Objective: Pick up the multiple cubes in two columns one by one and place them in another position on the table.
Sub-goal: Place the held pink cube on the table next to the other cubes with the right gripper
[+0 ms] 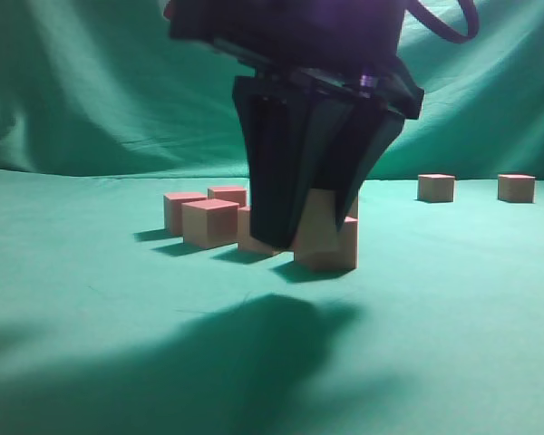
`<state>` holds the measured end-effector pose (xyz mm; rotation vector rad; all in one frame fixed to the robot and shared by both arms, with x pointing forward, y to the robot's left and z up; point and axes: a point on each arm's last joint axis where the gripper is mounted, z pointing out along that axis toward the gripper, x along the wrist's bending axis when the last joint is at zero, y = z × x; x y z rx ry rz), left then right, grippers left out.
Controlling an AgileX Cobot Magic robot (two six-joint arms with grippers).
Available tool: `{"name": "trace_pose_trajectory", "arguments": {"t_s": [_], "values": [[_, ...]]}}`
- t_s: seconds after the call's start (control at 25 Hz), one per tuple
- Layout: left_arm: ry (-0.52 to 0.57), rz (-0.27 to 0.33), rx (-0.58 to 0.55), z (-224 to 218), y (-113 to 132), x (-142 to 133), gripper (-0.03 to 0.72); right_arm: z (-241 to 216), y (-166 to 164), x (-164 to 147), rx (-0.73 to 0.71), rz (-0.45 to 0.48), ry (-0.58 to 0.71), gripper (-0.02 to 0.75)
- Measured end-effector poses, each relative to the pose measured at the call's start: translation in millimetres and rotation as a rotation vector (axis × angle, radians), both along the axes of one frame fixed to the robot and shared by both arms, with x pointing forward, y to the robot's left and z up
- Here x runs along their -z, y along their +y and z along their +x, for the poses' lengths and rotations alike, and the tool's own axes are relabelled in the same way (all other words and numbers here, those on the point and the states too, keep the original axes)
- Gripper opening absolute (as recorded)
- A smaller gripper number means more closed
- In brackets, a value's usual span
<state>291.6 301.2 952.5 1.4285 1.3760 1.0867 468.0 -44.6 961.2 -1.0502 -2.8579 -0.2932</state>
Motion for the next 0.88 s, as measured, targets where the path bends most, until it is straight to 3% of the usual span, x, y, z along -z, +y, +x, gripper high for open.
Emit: {"name": "trace_pose_trajectory", "arguments": {"t_s": [0.52,0.88], "values": [[0.0,0.0,0.0,0,0,0,0.0,-10,-3,19,0.019,-0.07,-0.067,0.266],[0.0,0.0,0.0,0,0,0,0.0,-9,-6,16,0.014,-0.048,-0.162,0.266]]}}
